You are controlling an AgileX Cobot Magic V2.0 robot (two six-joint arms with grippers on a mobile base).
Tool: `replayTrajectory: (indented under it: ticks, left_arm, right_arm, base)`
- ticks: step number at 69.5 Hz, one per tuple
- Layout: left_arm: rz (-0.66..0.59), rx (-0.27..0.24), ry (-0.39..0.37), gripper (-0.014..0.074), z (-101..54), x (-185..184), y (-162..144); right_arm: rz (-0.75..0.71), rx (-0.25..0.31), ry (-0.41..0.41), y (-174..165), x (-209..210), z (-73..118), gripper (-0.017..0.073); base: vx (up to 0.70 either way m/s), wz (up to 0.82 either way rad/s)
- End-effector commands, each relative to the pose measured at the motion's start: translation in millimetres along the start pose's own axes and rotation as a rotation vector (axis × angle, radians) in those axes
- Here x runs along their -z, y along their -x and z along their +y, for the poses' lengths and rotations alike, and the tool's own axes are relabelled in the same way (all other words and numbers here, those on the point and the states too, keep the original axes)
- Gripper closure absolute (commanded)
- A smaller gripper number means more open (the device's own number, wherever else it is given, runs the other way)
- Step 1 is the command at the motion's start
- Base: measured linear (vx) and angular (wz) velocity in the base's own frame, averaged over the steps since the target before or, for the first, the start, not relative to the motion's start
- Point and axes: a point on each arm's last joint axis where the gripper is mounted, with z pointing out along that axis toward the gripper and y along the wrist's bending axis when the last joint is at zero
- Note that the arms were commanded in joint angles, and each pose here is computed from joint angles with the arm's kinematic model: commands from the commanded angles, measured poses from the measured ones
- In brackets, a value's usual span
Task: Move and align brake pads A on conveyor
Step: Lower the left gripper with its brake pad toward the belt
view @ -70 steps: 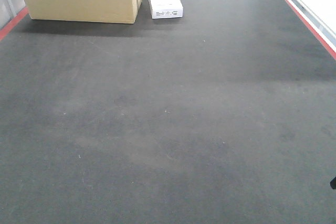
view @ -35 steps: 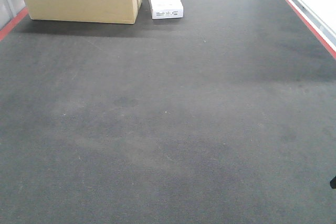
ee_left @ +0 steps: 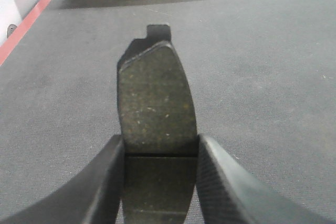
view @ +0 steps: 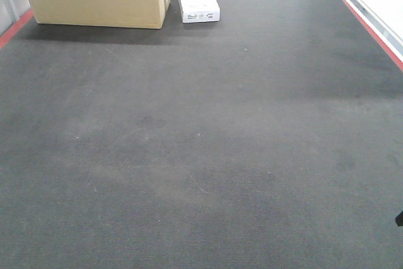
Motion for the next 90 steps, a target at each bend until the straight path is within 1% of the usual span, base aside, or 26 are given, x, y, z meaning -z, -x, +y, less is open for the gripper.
replayTrajectory:
  ticks: [1, 19, 24, 31, 47, 50, 52, 57, 63, 68, 79, 90]
  left_arm:
    - [-0.123, 0.010, 0.013, 0.0600, 1.7, 1.9, 18.2]
    - [-0.107, 0.005, 0.012, 0.0600, 1.8, -0.3, 19.7]
    - [-0.073, 0.008, 0.007, 0.0599, 1.9, -4.9, 24.3]
    - [0.009, 0.012, -0.004, 0.0598, 2.5, -18.9, 35.2]
    - [0.260, 0.017, -0.038, 0.0594, 3.9, -70.1, 59.8]
    - [0.316, 0.023, -0.044, 0.0593, 3.9, -81.5, 60.2]
    - [0.345, 0.039, -0.045, 0.0591, 4.1, -89.3, 63.3]
    - [0.433, 0.068, -0.049, 0.0590, 4.2, -110.1, 63.7]
    - [0.540, 0.071, -0.058, 0.0589, 4.1, -138.3, 58.9]
    - [0.603, 0.072, -0.063, 0.0589, 4.1, -159.7, 54.8]
    - [0.681, 0.077, -0.068, 0.0584, 4.3, -201.1, 47.2]
    - [0.739, 0.083, -0.075, 0.0580, 4.1, -229.4, 44.1]
  right_arm:
    - [-0.115, 0.013, -0.006, 17.6, 3.4, -0.6, 0.0566]
    - [-0.115, 0.013, -0.006, 17.6, 3.4, -0.6, 0.0566]
    - [-0.115, 0.013, -0.006, 17.6, 3.4, -0.6, 0.0566]
    - [-0.115, 0.013, -0.006, 17.6, 3.4, -0.6, 0.0566]
    - [-0.115, 0.013, -0.006, 17.6, 3.4, -0.6, 0.0566]
    - [-0.115, 0.013, -0.006, 17.6, 3.4, -0.6, 0.0566]
    - [-0.115, 0.013, -0.006, 17.6, 3.4, -0.6, 0.0566]
    - [-0.115, 0.013, -0.006, 17.6, 3.4, -0.6, 0.0566]
    - [-0.115, 0.013, -0.006, 17.6, 3.4, -0.6, 0.0566]
    - [-0.115, 0.013, -0.006, 17.6, 3.4, -0.6, 0.0566]
    - [-0.118, 0.013, -0.006, 17.8, 3.4, -0.6, 0.0566]
    - [-0.118, 0.013, -0.006, 17.8, 3.4, -0.6, 0.0566]
  base:
    - [0.00, 0.00]
    - [0.00, 0.00]
    - [0.00, 0.00]
    - [0.00, 0.00]
    - [0.00, 0.00]
    - [0.00, 0.00]
    - [0.00, 0.00]
    - [0.00, 0.00]
    - [0.00, 0.00]
    - [0.00, 0.00]
    - [0.00, 0.00]
    - [0.00, 0.00]
